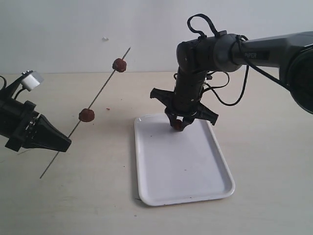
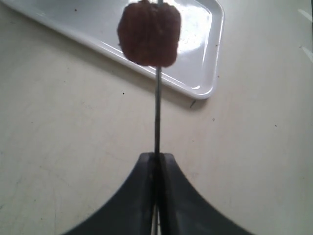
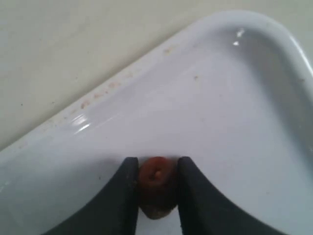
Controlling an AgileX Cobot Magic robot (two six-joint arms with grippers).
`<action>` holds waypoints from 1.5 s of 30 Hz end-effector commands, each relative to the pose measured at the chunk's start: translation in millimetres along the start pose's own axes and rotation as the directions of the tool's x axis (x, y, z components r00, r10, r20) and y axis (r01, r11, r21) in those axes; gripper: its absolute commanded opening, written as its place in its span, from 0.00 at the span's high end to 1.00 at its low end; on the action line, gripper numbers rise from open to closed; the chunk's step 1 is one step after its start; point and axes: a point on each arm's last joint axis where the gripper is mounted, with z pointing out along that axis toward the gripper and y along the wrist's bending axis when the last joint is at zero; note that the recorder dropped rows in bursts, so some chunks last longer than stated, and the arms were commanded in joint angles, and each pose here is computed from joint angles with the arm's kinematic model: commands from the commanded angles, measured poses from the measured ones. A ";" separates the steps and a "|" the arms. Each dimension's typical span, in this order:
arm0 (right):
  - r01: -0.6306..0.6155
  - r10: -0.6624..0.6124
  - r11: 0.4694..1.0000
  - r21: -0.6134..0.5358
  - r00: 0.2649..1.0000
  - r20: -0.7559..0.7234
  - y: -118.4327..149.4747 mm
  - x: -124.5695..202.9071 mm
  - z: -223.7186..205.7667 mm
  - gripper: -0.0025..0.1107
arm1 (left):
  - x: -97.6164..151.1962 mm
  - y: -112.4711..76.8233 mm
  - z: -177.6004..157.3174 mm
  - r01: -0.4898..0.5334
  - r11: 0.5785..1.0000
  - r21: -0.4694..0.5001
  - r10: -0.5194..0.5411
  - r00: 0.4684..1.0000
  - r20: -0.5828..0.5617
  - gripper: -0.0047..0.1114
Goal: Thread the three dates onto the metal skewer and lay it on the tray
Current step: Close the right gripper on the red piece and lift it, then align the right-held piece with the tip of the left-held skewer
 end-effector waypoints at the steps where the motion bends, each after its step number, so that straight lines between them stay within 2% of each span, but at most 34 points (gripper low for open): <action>1: 0.015 -0.015 1.000 0.001 1.000 -0.001 -0.1 -1.2 -0.1 0.80 | -4.0 -1.6 -2.7 -0.002 1.000 0.001 0.002 1.000 0.023 0.96; 7: 0.149 -0.149 0.989 0.000 0.988 0.027 -2.7 -7.2 -43.4 0.80 | -4.0 -1.6 -2.7 -0.002 1.000 0.001 0.002 1.000 0.023 0.96; 10: 0.139 -0.141 0.990 0.036 0.988 0.064 -13.6 -17.3 -73.6 0.80 | -4.0 -1.6 -2.7 0.027 1.000 0.002 -0.027 0.999 0.023 0.96; 12: 0.075 -0.079 0.996 0.041 0.992 0.099 -23.1 -26.5 -96.3 0.80 | -4.0 -1.6 -2.7 0.090 0.996 0.003 -0.090 0.996 0.023 0.96; 15: 0.051 -0.053 0.999 0.014 0.990 0.129 -29.5 -34.2 -115.2 0.80 | -1.7 -3.7 0.4 0.170 0.985 0.015 -0.170 0.985 0.012 0.96; 16: 0.037 -0.036 0.999 -0.004 0.989 0.144 -33.5 -38.3 -126.1 0.80 | 2.4 -7.5 5.6 0.200 0.979 0.029 -0.199 0.980 -0.027 0.96; 19: 0.008 -0.004 1.000 -0.025 0.985 0.173 -43.8 -48.2 -142.7 0.80 | 8.5 -24.2 28.8 0.197 0.977 0.087 -0.180 0.969 -0.167 0.96; 23: 0.058 -0.052 0.997 -0.055 0.992 0.119 -42.1 -45.8 -139.2 0.80 | 2.8 -48.8 61.5 0.206 0.967 0.149 -0.152 0.938 -0.311 0.96; 25: 0.071 -0.065 0.996 -0.062 0.993 0.094 -40.9 -44.2 -134.9 0.80 | 0.6 -53.6 67.6 0.196 0.967 0.162 -0.134 0.934 -0.330 0.96; 30: 0.078 -0.075 0.996 -0.053 0.995 0.059 -38.6 -40.5 -126.9 0.80 | -7.7 -55.3 71.3 0.226 0.959 0.173 -0.177 0.949 -0.260 0.96; 35: 0.048 -0.046 0.993 -0.107 0.999 0.024 -33.3 -37.6 -123.7 0.80 | -11.7 -53.8 71.1 0.227 0.959 0.171 -0.182 0.953 -0.241 0.96; 39: 0.064 -0.061 0.991 -0.117 0.998 0.028 -27.5 -32.4 -123.6 0.80 | -17.0 -53.3 71.5 0.264 0.949 0.170 -0.229 0.952 -0.202 0.96; 45: 0.071 -0.067 0.986 -0.152 0.997 0.036 -19.1 -26.9 -123.9 0.80 | -17.0 -53.3 71.5 0.296 0.941 0.163 -0.261 0.943 -0.207 0.96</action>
